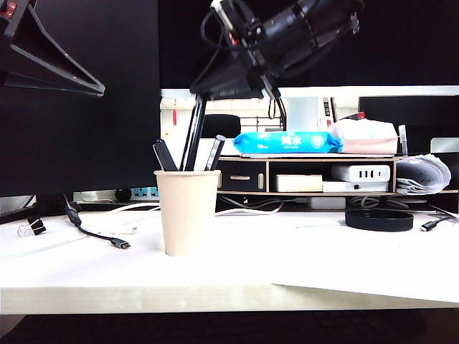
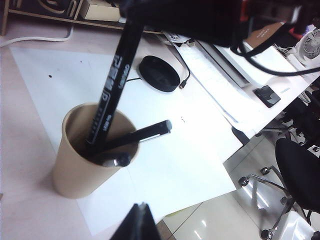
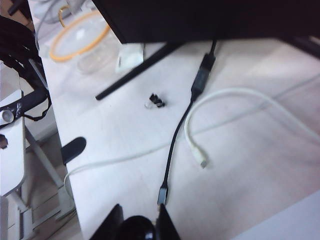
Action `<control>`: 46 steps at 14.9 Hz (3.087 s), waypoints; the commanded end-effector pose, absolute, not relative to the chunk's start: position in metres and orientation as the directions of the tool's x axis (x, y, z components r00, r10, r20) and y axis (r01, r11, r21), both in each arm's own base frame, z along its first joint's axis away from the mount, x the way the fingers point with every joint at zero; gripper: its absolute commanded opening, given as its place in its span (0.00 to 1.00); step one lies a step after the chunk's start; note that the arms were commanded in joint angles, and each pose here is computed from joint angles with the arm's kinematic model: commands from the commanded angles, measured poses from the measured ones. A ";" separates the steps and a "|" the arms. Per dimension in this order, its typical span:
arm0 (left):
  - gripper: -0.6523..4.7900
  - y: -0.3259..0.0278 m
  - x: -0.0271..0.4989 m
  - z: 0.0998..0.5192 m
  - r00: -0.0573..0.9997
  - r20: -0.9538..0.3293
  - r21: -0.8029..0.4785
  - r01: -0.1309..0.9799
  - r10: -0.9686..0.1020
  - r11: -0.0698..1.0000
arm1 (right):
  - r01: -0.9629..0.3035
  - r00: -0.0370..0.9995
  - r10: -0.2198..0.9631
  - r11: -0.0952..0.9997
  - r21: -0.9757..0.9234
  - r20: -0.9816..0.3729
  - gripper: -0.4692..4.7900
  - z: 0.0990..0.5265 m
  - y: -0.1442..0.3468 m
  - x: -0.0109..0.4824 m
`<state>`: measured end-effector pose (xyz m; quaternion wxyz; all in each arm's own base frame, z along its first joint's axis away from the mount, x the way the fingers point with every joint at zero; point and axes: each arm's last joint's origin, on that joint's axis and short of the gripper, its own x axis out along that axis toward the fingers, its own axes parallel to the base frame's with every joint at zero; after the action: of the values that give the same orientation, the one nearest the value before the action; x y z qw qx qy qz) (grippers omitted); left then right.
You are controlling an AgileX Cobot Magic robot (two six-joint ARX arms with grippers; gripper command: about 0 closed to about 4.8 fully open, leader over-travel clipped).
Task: Pick up the marker from the paper cup and put it on the table.
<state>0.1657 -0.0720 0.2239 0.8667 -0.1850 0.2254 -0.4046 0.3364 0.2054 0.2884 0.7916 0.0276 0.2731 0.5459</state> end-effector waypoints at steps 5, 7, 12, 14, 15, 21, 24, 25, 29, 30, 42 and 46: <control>0.11 -0.072 0.166 0.228 0.572 -0.224 -0.490 0.634 -0.789 0.599 | -0.866 0.292 0.884 0.406 0.291 -0.365 0.18 0.311 0.203 0.335; 0.11 -0.072 0.166 0.228 0.572 -0.224 -0.490 0.634 -0.789 0.599 | -0.863 0.303 0.882 0.415 0.289 -0.362 0.18 0.314 0.199 0.336; 0.11 -0.072 0.166 0.228 0.574 -0.223 -0.488 0.634 -0.788 0.600 | -0.856 0.357 0.877 0.445 0.262 -0.321 0.18 0.336 0.173 0.333; 0.11 -0.072 0.166 0.228 0.575 -0.223 -0.488 0.633 -0.787 0.601 | -0.852 0.380 0.869 0.463 0.246 -0.318 0.18 0.339 0.166 0.334; 0.11 -0.072 0.166 0.228 0.575 -0.223 -0.488 0.633 -0.787 0.601 | -0.835 0.404 0.854 0.491 0.249 -0.328 0.18 0.339 0.156 0.337; 0.11 -0.072 0.166 0.228 0.575 -0.223 -0.489 0.633 -0.787 0.601 | -0.756 0.486 0.738 0.624 0.200 -0.468 0.18 0.321 0.129 0.348; 0.11 -0.072 0.166 0.228 0.572 -0.224 -0.496 0.630 -0.789 0.598 | -0.722 0.461 0.705 0.651 0.234 -0.539 0.18 0.301 0.130 0.354; 0.11 -0.072 0.166 0.228 0.572 -0.224 -0.496 0.630 -0.789 0.597 | -0.717 0.448 0.700 0.653 0.246 -0.556 0.18 0.295 0.131 0.357; 0.11 -0.072 0.166 0.227 0.570 -0.229 -0.499 0.628 -0.789 0.598 | -0.703 0.442 0.687 0.665 0.253 -0.577 0.18 0.285 0.131 0.362; 0.11 -0.072 0.166 0.227 0.569 -0.229 -0.499 0.628 -0.790 0.597 | -0.703 0.441 0.686 0.665 0.253 -0.578 0.18 0.285 0.131 0.362; 0.11 -0.072 0.165 0.225 0.545 -0.242 -0.514 0.630 -0.803 0.582 | -0.597 0.579 0.550 0.789 0.147 -0.602 0.18 0.263 0.116 0.389; 0.11 -0.072 0.165 0.225 0.545 -0.242 -0.514 0.630 -0.803 0.582 | -0.573 0.636 0.535 0.810 0.124 -0.557 0.18 0.268 0.116 0.394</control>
<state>0.1644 -0.0722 0.2215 0.8586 -0.1882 0.2415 -0.4112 0.3933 0.1164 0.2635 0.8984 -0.0321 0.3089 0.3104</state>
